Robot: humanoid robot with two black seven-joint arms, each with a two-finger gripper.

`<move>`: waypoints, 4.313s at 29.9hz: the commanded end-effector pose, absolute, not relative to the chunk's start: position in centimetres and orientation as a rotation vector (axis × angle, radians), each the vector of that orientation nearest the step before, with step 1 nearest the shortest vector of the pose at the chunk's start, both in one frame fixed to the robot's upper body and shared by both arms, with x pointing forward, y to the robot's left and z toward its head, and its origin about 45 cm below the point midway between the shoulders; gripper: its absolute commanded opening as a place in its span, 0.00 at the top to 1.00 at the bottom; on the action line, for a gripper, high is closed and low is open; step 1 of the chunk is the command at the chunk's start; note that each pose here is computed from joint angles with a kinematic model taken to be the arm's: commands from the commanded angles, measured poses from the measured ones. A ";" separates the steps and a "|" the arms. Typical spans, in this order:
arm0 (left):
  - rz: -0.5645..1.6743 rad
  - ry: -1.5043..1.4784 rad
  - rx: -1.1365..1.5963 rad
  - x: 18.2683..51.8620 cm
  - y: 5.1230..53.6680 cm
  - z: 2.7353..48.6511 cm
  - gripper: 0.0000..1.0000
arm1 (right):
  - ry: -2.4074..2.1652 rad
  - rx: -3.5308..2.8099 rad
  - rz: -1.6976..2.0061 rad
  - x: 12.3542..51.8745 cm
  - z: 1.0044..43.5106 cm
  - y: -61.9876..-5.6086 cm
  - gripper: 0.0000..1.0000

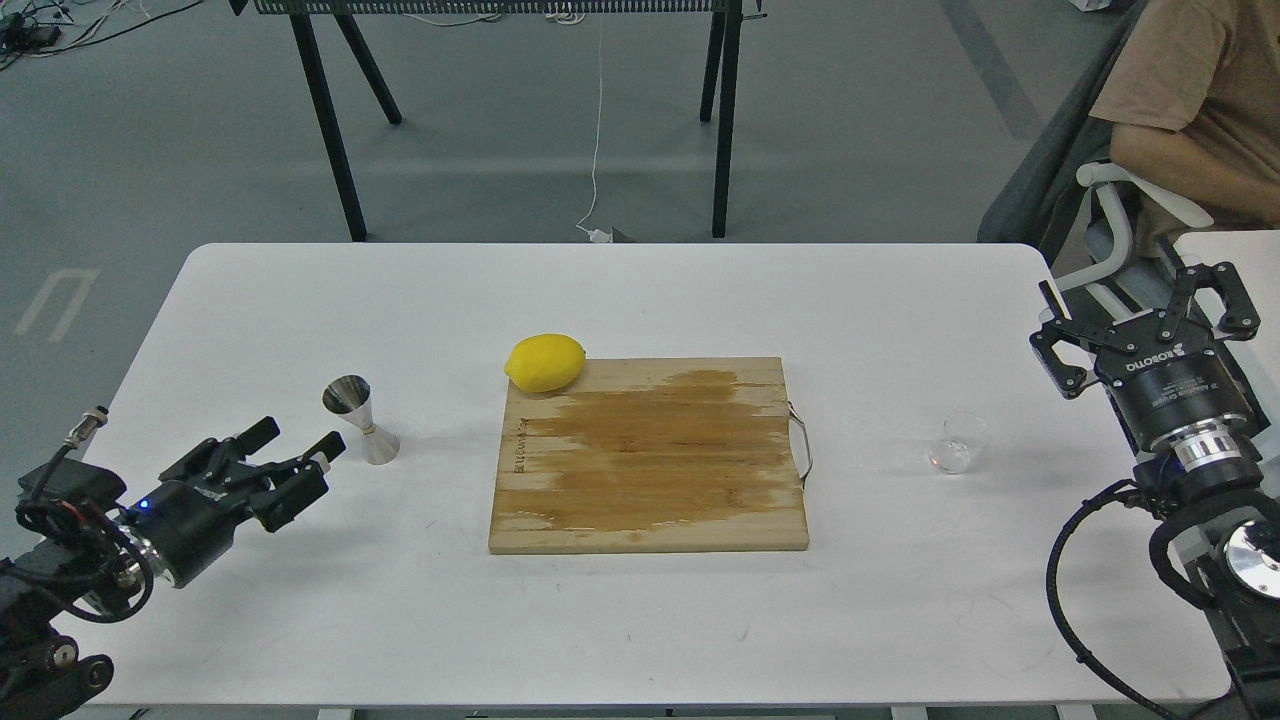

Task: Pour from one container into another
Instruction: 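Close the left gripper around the metal jigger and lift it, then carry the jigger onto the wooden board and lower it upright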

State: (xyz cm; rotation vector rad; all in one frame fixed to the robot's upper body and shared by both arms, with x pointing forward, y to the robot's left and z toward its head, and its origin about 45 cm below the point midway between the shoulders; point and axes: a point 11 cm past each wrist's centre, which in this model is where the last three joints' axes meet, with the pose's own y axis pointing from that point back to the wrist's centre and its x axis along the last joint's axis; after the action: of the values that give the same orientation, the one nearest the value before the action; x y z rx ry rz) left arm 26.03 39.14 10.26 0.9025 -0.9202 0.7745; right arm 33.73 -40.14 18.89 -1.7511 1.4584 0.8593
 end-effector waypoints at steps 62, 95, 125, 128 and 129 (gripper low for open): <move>0.855 -0.883 0.990 31.9 34.9 4.1 0.21 | 1.470 -1.749 0.832 33.8 19.5 -41.0 0.01; 0.881 -0.930 0.934 34.5 33.3 6.1 0.93 | 1.475 -1.749 0.826 33.7 19.7 -41.3 0.01; 0.504 -1.072 0.341 31.8 5.4 10.4 0.92 | 1.530 -1.727 0.844 33.5 18.5 -42.3 0.01; 0.455 -1.140 0.441 32.6 7.3 8.7 0.92 | 1.534 -1.725 0.843 33.4 18.5 -42.5 0.01; 0.446 -1.156 0.467 33.0 7.9 8.3 0.92 | 1.536 -1.727 0.841 33.4 18.5 -42.6 0.01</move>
State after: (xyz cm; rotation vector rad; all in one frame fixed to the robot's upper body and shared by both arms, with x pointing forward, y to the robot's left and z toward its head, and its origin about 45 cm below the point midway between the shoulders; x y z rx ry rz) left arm 32.22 6.44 9.56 0.3892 -1.1032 0.4854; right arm 33.48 -42.36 18.48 -1.7263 1.5301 0.8437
